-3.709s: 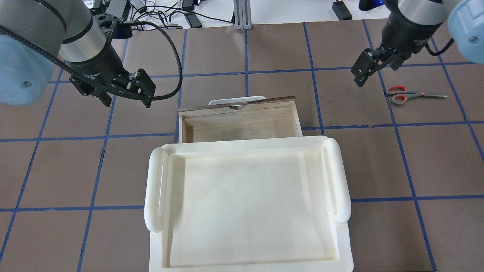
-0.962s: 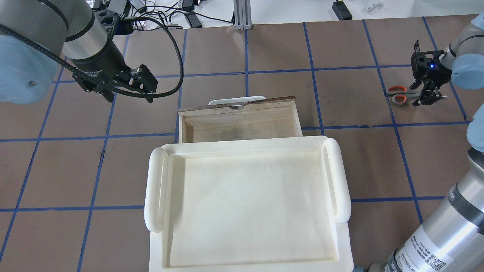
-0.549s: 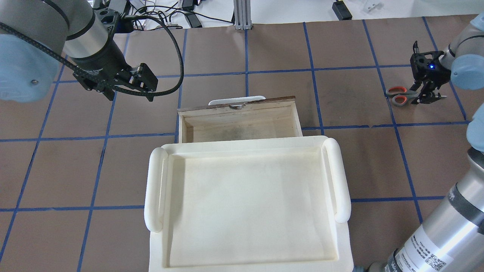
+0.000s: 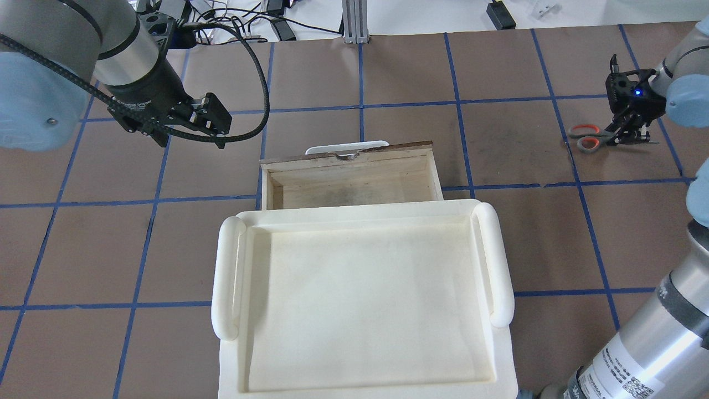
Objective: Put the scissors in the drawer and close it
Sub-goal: 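Lift the scissors with the right gripper and carry them over the drawer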
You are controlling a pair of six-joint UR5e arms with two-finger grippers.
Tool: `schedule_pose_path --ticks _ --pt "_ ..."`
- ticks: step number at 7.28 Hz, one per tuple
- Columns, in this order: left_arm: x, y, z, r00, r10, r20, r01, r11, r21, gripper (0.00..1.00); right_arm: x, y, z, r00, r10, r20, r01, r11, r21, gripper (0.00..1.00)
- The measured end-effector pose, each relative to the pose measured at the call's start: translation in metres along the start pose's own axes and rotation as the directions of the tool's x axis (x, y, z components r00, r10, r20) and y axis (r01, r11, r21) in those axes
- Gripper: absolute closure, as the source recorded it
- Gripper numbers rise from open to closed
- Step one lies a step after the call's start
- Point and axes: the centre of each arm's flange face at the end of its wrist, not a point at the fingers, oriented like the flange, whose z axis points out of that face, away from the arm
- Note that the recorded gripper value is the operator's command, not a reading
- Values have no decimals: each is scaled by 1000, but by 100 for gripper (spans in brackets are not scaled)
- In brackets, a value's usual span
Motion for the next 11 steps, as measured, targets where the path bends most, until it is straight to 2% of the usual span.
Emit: schedule_pose_path --ticks 1,3,5,7,9,11 --pt "0 0 0 1000 3 0 -3 1000 0 0 -3 -8 -28 1000 -6 -22 6 1000 3 100" --pt "0 2 -1 1000 5 0 -5 1000 1 0 -13 -56 -90 998 -48 -45 49 999 12 100" --pt "0 3 -2 1000 8 2 -8 1000 3 0 -41 -124 -155 999 -42 -23 42 999 26 100" --pt "-1 7 -8 1000 10 11 -11 1000 10 0 -80 -201 -206 997 -73 11 72 997 40 100" --pt "-1 6 -6 1000 10 14 -10 1000 4 0 -118 -296 -232 992 -127 17 127 991 39 100" --pt "-1 6 -4 1000 9 13 -9 1000 0 0 -154 -393 -231 983 -181 21 180 983 37 100"
